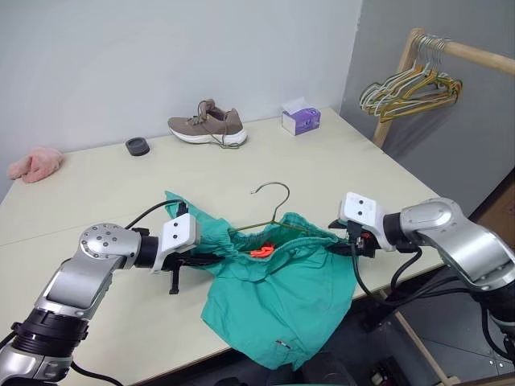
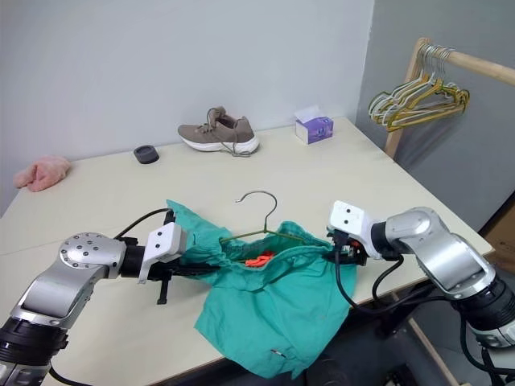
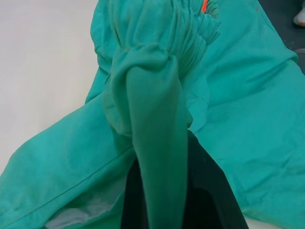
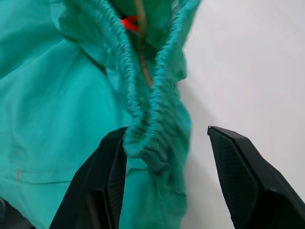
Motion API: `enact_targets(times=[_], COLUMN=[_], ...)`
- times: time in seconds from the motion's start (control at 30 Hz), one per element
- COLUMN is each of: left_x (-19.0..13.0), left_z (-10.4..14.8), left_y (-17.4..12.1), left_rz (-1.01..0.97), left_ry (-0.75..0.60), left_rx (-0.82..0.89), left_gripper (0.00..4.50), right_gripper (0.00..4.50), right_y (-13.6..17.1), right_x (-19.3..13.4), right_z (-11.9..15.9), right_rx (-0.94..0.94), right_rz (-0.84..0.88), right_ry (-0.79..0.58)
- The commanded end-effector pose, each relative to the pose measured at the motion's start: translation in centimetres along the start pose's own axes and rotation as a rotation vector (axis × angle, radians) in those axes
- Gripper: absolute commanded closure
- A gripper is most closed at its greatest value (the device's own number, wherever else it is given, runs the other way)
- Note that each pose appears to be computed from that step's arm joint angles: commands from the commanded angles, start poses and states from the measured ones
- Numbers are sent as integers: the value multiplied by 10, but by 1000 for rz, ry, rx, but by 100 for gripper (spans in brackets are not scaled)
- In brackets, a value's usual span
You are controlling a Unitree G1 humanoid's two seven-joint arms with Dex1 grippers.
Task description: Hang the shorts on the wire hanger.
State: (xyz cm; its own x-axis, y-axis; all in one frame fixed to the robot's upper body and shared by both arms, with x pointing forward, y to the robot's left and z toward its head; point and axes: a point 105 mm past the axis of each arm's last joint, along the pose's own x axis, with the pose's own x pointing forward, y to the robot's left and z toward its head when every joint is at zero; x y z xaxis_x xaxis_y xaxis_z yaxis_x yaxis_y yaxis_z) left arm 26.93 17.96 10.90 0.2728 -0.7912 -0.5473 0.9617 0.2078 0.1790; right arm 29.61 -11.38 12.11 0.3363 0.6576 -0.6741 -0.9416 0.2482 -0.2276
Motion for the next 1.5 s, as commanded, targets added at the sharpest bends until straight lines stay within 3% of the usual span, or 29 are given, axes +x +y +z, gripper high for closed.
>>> enact_targets(times=[0.03, 0.1, 0.2, 0.37, 0.43, 0.6, 0.7, 1.03, 1.17, 1.23, 1.33, 1.5], left_x=[-5, -5, -5, -7, -7, -11, -17, -45, -69, -65, -40, 5], left_z=[15, 16, 17, 21, 24, 27, 23, 13, 5, 10, 28, 83], left_y=[4, 4, 3, 4, 6, 15, 26, 64, 85, 83, 64, 19], left_rz=[20, 21, 21, 34, 44, 97, 166, 460, 622, 597, 426, 74], left_ry=[-29, -33, -36, -74, -104, -147, -160, -227, -235, -274, -331, -453], left_rx=[50, 48, 43, 12, -10, -70, -89, -93, -102, -129, -149, -132], left_gripper=[450, 450, 450, 450, 450, 450, 380, 78, 78, 78, 78, 78], right_gripper=[175, 175, 231, 403, 449, 449, 450, 450, 450, 450, 450, 450], right_y=[-10, -12, -13, -9, -7, -3, -4, -6, -9, -12, -15, -12], right_x=[6, 12, 19, 21, 19, 7, -1, -14, -22, -29, -44, -77], right_z=[9, 8, 12, 18, 22, 34, 33, 17, 1, -12, -31, -66], right_rx=[-62, -75, -82, -112, -111, -55, -13, 111, 215, 306, 428, 637], right_rz=[2, 19, 47, 114, 139, 178, 170, 83, 6, -66, -165, -340], right_ry=[-8, -5, -17, -28, -47, -112, -123, -130, -121, -116, -116, -90])
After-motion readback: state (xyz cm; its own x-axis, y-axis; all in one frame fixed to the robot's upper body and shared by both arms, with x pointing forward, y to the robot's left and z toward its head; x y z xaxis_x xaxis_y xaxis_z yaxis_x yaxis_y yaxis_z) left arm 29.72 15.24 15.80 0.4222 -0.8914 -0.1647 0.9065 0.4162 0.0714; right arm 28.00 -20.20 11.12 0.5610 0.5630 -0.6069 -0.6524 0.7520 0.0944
